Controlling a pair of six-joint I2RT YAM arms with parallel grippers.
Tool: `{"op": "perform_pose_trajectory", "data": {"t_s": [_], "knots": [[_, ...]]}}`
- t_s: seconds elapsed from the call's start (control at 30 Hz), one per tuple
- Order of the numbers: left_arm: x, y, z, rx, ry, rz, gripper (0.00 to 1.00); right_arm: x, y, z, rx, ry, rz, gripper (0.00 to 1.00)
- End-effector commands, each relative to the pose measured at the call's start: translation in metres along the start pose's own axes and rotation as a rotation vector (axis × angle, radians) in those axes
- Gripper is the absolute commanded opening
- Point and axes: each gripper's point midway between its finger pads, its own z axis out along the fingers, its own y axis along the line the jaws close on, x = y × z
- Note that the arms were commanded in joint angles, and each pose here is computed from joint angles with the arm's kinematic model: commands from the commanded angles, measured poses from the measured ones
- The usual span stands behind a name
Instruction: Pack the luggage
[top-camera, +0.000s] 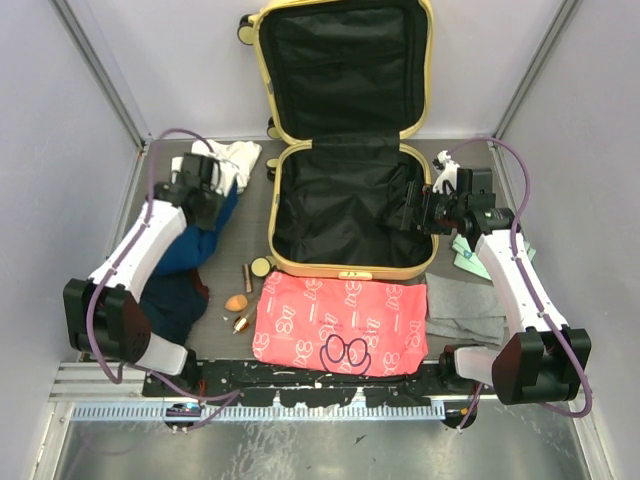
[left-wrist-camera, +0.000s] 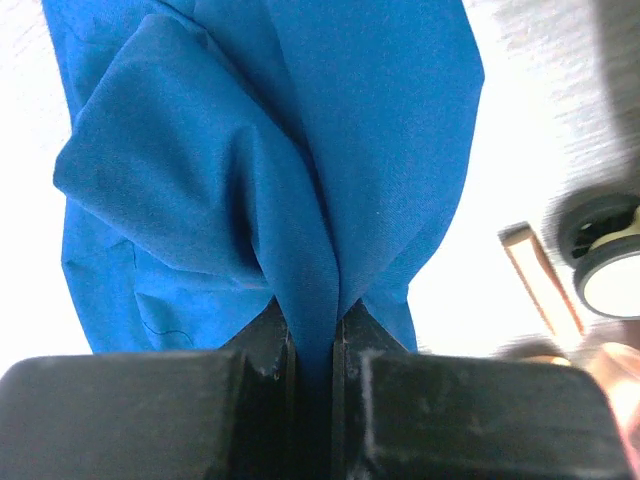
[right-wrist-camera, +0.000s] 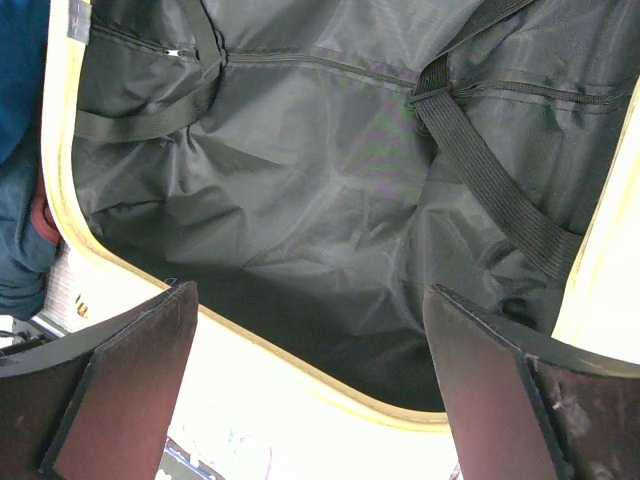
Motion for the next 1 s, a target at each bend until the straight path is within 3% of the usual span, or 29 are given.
{"op": "perform_pose_trajectory", "data": {"t_s": [0.0,0.5,0.73,0.97], "knots": [[-0.033,0.001,-0.028,0.18,-0.053,-0.249,0.0,-0.025,0.012,-0.007,-0.02,-0.066,-0.036,0.98],[-0.166,0.022,-0.088,0.345,-0.339,-0.466,0.0,-0.033,0.015,-0.004,-0.034,-0.063,-0.018,0.96],[-0.208,-0.013,-0.114,0.414,-0.429,-0.486,0.0,-0.043,0.022,-0.002,-0.058,-0.064,0.024,0.96],[-0.239,-0.08,-0.129,0.508,-0.443,-0.492,0.0,-0.05,0.033,-0.001,-0.103,-0.057,0.097,0.96]]}}
